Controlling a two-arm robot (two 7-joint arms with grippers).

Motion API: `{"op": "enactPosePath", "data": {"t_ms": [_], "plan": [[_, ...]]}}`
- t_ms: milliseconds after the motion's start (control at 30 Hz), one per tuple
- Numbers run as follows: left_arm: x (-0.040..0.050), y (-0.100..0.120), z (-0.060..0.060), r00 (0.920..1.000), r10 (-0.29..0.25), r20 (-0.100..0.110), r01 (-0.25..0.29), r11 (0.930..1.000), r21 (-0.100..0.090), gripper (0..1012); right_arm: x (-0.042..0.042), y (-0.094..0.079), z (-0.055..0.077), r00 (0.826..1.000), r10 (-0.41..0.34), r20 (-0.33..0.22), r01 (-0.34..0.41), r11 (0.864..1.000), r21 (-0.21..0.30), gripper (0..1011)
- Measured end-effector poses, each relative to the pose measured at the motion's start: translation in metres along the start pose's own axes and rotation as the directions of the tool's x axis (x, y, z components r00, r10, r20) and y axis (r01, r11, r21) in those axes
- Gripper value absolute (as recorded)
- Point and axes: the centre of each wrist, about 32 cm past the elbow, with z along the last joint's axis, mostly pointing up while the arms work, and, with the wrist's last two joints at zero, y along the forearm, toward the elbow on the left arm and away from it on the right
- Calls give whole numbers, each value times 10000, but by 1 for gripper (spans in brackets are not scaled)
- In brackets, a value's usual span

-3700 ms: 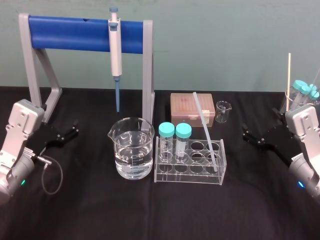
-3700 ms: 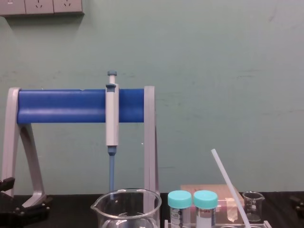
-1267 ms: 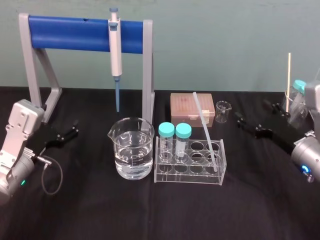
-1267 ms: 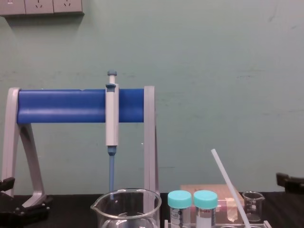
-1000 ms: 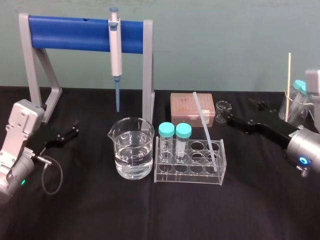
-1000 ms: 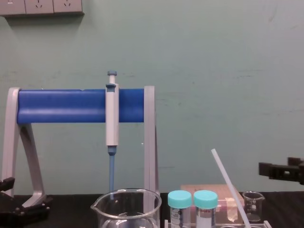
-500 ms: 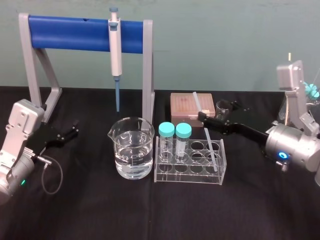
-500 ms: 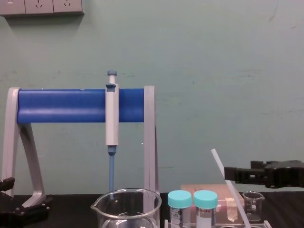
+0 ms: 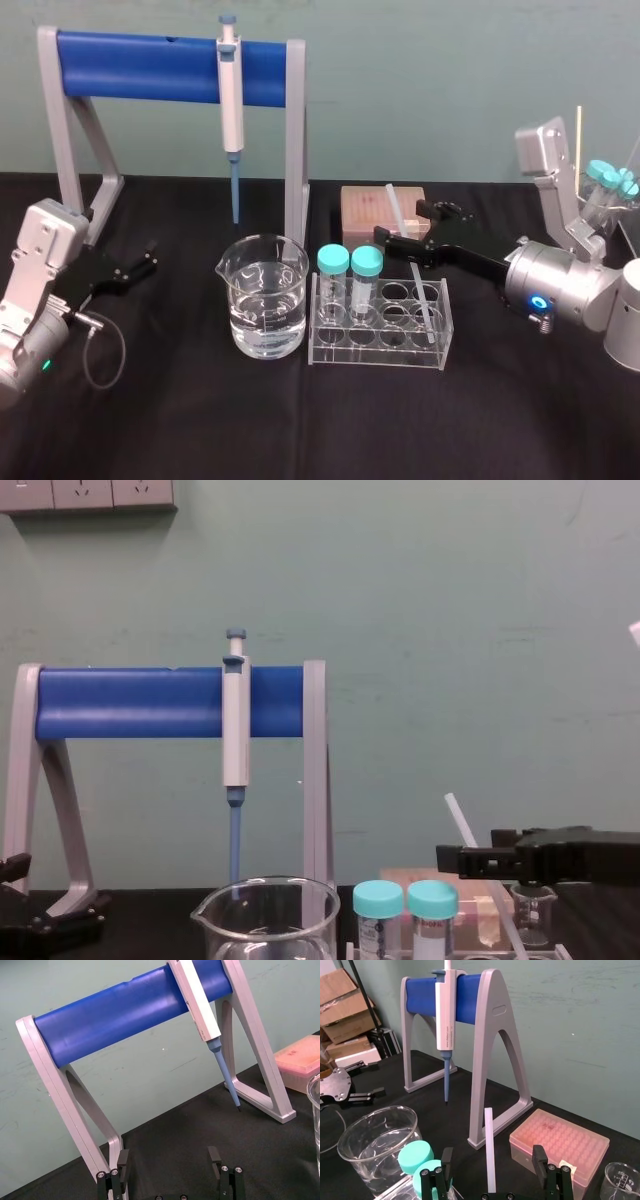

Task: Pick up the stirring rod with one hand, then place it down.

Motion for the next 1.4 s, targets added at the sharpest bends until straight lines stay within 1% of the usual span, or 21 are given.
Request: {"op": "enactPosePath", "data": {"t_ms": [167,400,500,533,567,633,667,733,767,833,900,933,967,1000,1100,1167,1200,1233,1267,1333,1400], "plan": [[0,0,0,10000,0,0,0,10000,1,1000,2,43,5,9999,14,135,-13,10000,-85,1003],[0,0,0,10000,0,0,0,10000,1,1001,4,37,5,9999,7,124,-6,10000,-76,1000],[0,0,0,10000,0,1,0,10000,1,1000,3,34,4,9999,7,115,-6,10000,-68,947],[0,0,0,10000,0,0,0,10000,0,1000,3,34,4,9999,7,114,-6,10000,-65,908],[0,0,0,10000,0,0,0,10000,0,1000,3,33,4,9999,7,112,-6,10000,-63,908],[0,0,0,10000,0,0,0,10000,0,1000,3,32,3,9999,4,107,-3,10000,-58,823],[0,0,0,10000,0,0,0,10000,1,1000,3,31,3,9999,4,106,-3,10000,-56,823],[0,0,0,10000,0,0,0,10000,0,1000,3,30,3,9999,3,103,-3,10000,-51,771],[0,0,0,10000,0,0,0,10000,0,1000,3,30,3,9999,3,102,-3,10000,-50,715],[0,0,0,10000,0,1,0,10000,0,1000,3,29,4,10000,1,99,0,10000,-47,682],[0,0,0,10000,0,0,0,10000,0,1000,4,28,4,10000,-1,96,2,10000,-44,596],[0,0,0,10000,-1,0,1,10000,1,1000,4,28,4,10000,-2,95,2,10000,-42,596],[0,0,0,10000,-1,0,1,10000,1,1000,4,27,4,10000,-3,94,3,10000,-42,557],[0,0,0,10000,0,0,0,10000,1,1000,5,27,4,10000,-4,93,5,10000,-40,494],[0,0,0,10000,0,0,0,10000,1,1000,5,26,5,10000,-6,90,6,10000,-36,433],[0,0,0,10000,0,0,0,10000,0,1000,5,25,4,10000,-6,86,6,10000,-34,352],[0,0,0,10000,0,0,0,10000,0,1000,5,25,5,10000,-5,84,6,10000,-32,334],[0,0,0,10000,0,0,0,10000,0,1000,4,25,4,10000,-5,82,5,10000,-32,289],[0,0,0,10000,0,0,0,10000,0,1001,4,25,4,10000,-4,81,5,10000,-31,274],[0,0,0,10000,0,0,0,10000,0,1000,4,25,3,10000,-3,79,3,10000,-32,190],[0,0,0,10000,0,0,0,10000,0,1000,3,25,3,10000,-2,79,3,10000,-31,153]]}}
